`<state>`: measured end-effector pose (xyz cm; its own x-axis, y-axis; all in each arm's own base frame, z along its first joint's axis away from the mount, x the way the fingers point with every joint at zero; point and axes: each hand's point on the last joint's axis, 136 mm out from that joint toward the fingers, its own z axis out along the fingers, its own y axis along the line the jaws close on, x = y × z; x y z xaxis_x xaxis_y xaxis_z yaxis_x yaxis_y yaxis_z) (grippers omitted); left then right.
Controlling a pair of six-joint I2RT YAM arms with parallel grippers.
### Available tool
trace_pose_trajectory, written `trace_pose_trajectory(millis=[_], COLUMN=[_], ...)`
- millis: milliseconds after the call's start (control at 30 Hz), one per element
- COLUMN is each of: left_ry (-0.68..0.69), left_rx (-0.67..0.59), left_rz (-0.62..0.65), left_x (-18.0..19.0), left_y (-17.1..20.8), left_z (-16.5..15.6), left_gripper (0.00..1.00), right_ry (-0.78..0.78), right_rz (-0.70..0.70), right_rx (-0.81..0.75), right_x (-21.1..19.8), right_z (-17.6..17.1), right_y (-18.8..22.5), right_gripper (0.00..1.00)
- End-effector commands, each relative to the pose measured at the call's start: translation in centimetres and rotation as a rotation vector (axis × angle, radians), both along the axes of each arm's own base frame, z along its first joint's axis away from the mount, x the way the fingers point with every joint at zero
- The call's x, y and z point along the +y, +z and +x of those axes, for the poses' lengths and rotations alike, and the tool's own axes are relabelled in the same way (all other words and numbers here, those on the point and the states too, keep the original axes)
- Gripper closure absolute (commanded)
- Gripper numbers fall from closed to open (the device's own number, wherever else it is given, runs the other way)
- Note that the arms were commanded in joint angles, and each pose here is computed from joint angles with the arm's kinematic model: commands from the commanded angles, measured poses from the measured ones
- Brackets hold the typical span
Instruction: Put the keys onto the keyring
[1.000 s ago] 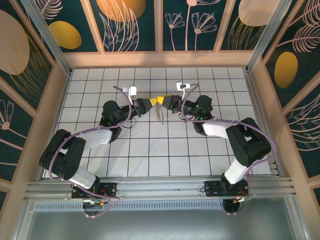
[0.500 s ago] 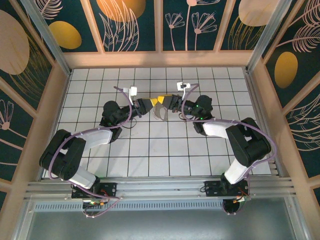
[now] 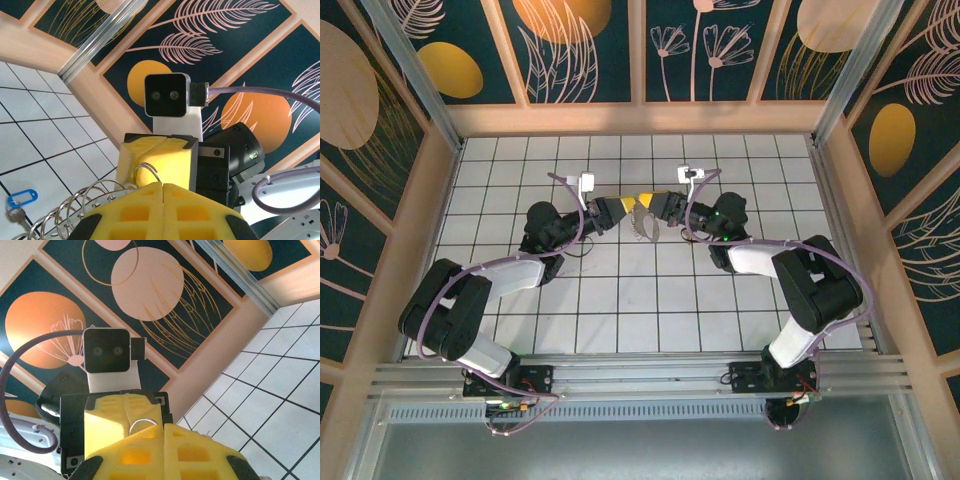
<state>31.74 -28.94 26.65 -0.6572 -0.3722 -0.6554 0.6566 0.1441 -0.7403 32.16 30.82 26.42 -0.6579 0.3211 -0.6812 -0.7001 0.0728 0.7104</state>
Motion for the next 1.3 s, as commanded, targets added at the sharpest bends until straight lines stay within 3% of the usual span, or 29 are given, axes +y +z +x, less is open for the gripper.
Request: trace_pose_trajectory(millis=[0,500,633,867,967,1067,1267], left_ry=[-0.021,-0.033,-0.040,-0.045,-0.043,-0.040,-0.036], left_rx=[-0.064,-0.044,-0.042,-0.040,-0.037,-0.038,-0.046], left_rz=[-0.017,0.000,0.003,0.007,0.009,0.008,0.009], left_x=[-0.23,-0.58,-0.68,-0.81,-0.81,-0.79,-0.72], left_y=[1.39,0.88,0.83,0.71,0.61,0.62,0.69], left_z=[-0.76,-0.48,-0.47,-0.46,-0.41,-0.36,-0.42], left_gripper=[1.00,1.00,0.90,0.81,0.84,1.00,1.00], right_ry=[0.015,0.040,0.047,0.049,0.050,0.050,0.037], right_rz=[0.043,0.069,0.069,0.068,0.067,0.064,0.057], right_rx=[-0.070,-0.090,-0.088,-0.086,-0.084,-0.082,-0.077], right_x=[-0.43,-0.25,0.02,0.25,0.31,0.32,0.09], right_z=[-0.94,-1.56,-1.54,-1.47,-1.48,-1.46,-1.25], right_y=[2.10,2.45,2.39,2.37,2.28,2.17,2.21], right_gripper=[1.00,1.00,1.00,1.00,1.00,1.00,1.00])
